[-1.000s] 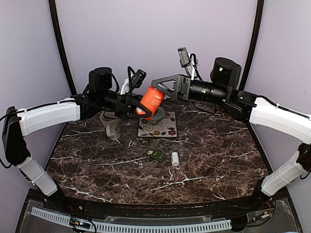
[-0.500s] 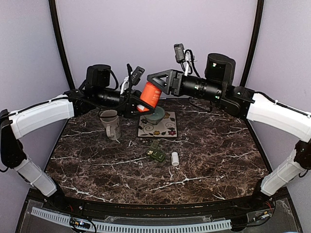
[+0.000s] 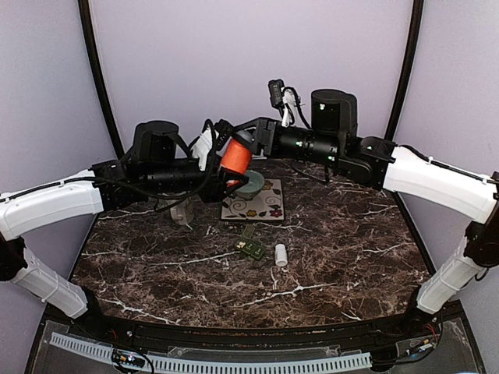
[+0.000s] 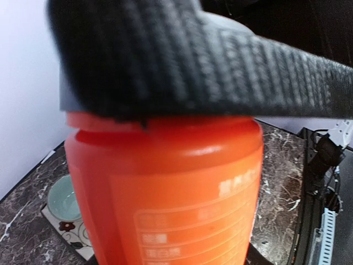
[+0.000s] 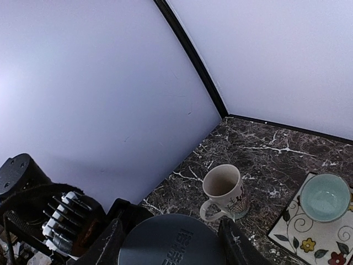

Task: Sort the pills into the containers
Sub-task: Screw the lid of the pill bottle onto the pill bottle, then place the pill bottle at the center of the board.

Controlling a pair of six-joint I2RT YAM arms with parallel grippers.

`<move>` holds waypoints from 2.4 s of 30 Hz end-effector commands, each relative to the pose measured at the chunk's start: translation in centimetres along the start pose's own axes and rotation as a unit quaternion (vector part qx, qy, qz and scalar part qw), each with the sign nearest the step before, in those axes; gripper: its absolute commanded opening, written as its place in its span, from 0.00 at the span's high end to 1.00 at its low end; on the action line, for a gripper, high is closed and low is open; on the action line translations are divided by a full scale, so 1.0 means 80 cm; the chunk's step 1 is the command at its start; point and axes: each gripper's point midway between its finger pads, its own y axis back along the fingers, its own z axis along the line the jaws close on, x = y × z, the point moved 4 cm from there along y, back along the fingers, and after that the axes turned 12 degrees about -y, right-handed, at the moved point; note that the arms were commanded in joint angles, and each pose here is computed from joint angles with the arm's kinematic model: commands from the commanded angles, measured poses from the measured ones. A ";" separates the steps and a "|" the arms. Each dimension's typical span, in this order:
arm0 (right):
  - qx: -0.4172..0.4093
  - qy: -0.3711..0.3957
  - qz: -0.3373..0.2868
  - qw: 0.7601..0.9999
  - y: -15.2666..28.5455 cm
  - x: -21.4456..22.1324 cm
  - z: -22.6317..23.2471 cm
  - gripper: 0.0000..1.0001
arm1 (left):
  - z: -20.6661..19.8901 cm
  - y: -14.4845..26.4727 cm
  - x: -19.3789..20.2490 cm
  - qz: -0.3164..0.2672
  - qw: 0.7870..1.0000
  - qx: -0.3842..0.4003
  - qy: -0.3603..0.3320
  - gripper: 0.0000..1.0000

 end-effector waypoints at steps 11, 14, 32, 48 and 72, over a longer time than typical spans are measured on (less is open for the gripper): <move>0.132 -0.005 0.084 0.988 -0.023 0.085 -0.064 1.00 | 0.053 0.040 -0.099 -0.173 0.948 -0.268 -0.009 1.00; 0.145 -0.004 0.081 0.986 -0.024 0.087 -0.070 1.00 | 0.055 0.042 -0.103 -0.190 0.935 -0.298 0.000 1.00; 0.163 0.004 0.034 0.986 -0.007 0.069 -0.071 1.00 | 0.038 0.047 -0.097 -0.193 0.943 -0.270 0.024 0.62; 0.196 0.013 -0.001 0.980 0.006 0.057 -0.084 1.00 | 0.031 0.051 -0.073 -0.177 0.950 -0.254 0.041 0.46; 0.255 0.022 -0.031 0.966 0.030 0.048 -0.125 1.00 | 0.019 0.053 -0.047 -0.150 0.962 -0.225 0.040 0.32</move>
